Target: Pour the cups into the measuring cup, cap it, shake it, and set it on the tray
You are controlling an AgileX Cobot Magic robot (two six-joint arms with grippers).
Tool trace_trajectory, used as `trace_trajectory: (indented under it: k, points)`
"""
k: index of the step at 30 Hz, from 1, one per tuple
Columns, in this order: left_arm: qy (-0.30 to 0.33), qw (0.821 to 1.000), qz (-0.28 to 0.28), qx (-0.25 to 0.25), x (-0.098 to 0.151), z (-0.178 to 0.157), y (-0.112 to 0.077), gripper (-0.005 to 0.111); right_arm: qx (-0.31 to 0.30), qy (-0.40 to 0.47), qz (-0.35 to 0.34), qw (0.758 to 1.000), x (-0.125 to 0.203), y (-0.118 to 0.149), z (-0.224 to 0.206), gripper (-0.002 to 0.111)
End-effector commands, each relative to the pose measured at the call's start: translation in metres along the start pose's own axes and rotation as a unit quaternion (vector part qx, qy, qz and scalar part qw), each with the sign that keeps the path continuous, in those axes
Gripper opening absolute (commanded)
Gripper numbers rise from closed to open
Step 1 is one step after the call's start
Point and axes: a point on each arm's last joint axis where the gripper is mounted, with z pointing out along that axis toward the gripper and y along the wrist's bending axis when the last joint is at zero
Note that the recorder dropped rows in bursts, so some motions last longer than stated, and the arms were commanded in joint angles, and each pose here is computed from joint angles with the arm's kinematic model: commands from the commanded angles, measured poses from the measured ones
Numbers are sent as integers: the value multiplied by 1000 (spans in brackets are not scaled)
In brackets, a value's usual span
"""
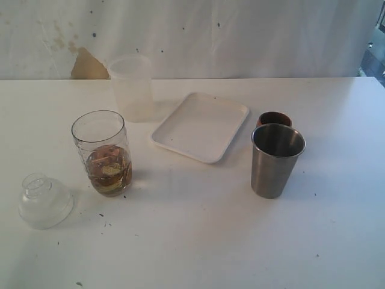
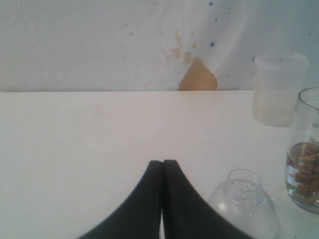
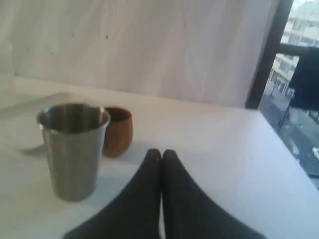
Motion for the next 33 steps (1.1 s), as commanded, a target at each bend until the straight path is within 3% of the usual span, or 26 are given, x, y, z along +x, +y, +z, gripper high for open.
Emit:
trace_trajectory:
  k: [1,5,22,26,30,31,33]
  points:
    - [-5,1000,1,0,1,0,0,0,-23,91,-1,996,18,4,-2,0]
    - [-5,1000,1,0,1,0,0,0,-28,90,63,994,18,6,-2,0]
    - [-16,1000,0,0,-1,0,0,0,-28,90,63,994,18,6,-2,0]
    - [-106,988,-111,12,-18,-2,0,0,-28,90,63,994,18,6,-2,0]
    - [-224,947,-226,34,-38,-9,3,0,-28,90,63,994,18,6,-2,0]
    - [-237,935,-262,42,-41,-10,4,0,-28,90,63,994,18,6,-2,0]
    - [-209,937,-275,43,-46,-10,3,0,-28,90,63,994,18,6,-2,0]
